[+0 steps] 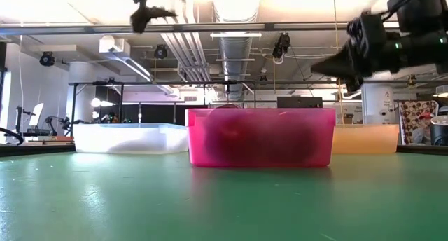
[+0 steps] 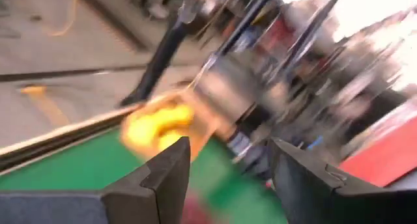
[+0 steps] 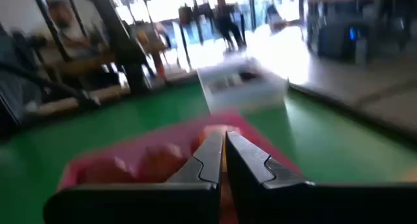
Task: Sort produce into baskets
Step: Return to Home Position
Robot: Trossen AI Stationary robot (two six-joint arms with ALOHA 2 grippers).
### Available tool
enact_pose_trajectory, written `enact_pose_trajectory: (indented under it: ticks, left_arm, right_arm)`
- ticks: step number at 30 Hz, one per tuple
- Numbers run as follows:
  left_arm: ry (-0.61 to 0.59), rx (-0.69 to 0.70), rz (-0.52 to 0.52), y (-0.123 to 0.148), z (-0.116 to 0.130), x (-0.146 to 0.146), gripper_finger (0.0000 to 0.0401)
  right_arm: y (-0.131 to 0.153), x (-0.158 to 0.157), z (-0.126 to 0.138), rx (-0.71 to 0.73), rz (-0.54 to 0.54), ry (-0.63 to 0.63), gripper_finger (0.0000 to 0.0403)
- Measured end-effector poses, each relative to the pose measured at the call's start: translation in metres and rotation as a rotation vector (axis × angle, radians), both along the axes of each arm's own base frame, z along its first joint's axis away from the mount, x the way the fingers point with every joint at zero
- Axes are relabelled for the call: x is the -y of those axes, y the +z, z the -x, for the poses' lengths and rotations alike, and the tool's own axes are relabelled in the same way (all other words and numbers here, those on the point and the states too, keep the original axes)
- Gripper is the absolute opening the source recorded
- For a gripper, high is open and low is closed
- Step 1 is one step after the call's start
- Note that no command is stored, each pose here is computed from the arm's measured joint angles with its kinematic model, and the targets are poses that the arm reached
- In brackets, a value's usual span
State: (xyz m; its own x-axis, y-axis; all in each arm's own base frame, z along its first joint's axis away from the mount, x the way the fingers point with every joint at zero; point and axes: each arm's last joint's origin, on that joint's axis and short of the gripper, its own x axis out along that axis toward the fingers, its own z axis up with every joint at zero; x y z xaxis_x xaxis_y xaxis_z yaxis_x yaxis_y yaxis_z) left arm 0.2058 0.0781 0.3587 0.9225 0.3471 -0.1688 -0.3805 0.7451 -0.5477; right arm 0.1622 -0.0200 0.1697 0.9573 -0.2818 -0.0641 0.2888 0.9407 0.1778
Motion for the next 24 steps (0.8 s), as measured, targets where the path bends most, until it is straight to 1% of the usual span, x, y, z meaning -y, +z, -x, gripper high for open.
enact_pose_trajectory:
  ticks: [2, 3, 4, 6, 8, 10, 11, 14, 15, 17, 19, 21, 24]
  left_arm:
    - [-0.015, 0.114, 0.069, 0.013, 0.0, 0.001, 0.0186]
    - [-0.03, 0.132, 0.088, 0.015, 0.0, 0.001, 0.0186]
    - [-0.037, 0.132, 0.071, 0.017, 0.0, 0.002, 0.0186]
    - [-0.045, 0.109, -0.011, 0.02, 0.003, 0.003, 0.0186]
    - [-0.055, 0.078, -0.122, 0.021, 0.006, 0.006, 0.0186]
    - [-0.089, 0.042, -0.228, 0.02, 0.009, 0.012, 0.0186]
    - [-0.117, 0.025, -0.26, 0.019, 0.01, 0.015, 0.0186]
    - [-0.193, -0.031, -0.28, 0.007, 0.014, 0.022, 0.0186]
    - [-0.215, -0.057, -0.283, 0.001, 0.015, 0.025, 0.0186]
    - [-0.257, -0.116, -0.303, -0.012, 0.018, 0.031, 0.0186]
    - [-0.295, -0.166, -0.308, -0.028, 0.019, 0.036, 0.0186]
    - [-0.305, -0.196, -0.284, -0.041, 0.02, 0.037, 0.0186]
    - [-0.275, -0.225, -0.24, -0.056, 0.022, 0.034, 0.0186]
  right_arm:
    - [-0.001, 0.0, 0.001, 0.012, -0.028, -0.009, 0.0013]
    - [0.002, 0.0, 0.001, 0.032, -0.026, -0.002, 0.0013]
    - [0.004, 0.0, 0.001, 0.047, -0.016, 0.012, 0.0013]
    - [0.008, -0.002, 0.002, 0.077, 0.016, 0.045, 0.0013]
    - [0.011, -0.002, 0.006, 0.123, 0.035, 0.053, 0.0013]
    - [0.011, -0.003, 0.012, 0.17, 0.04, 0.061, 0.0013]
    - [0.01, -0.004, 0.015, 0.192, 0.041, 0.08, 0.0013]
    - [0.006, -0.007, 0.02, 0.178, 0.038, 0.194, 0.0013]
    - [0.004, -0.009, 0.021, 0.154, 0.045, 0.248, 0.0013]
    - [0.004, -0.012, 0.022, 0.15, 0.069, 0.334, 0.0013]
    - [0.007, -0.012, 0.023, 0.175, 0.078, 0.352, 0.0013]
    - [0.011, -0.012, 0.025, 0.211, 0.096, 0.337, 0.0013]
    - [0.019, -0.012, 0.031, 0.266, 0.19, 0.313, 0.0013]
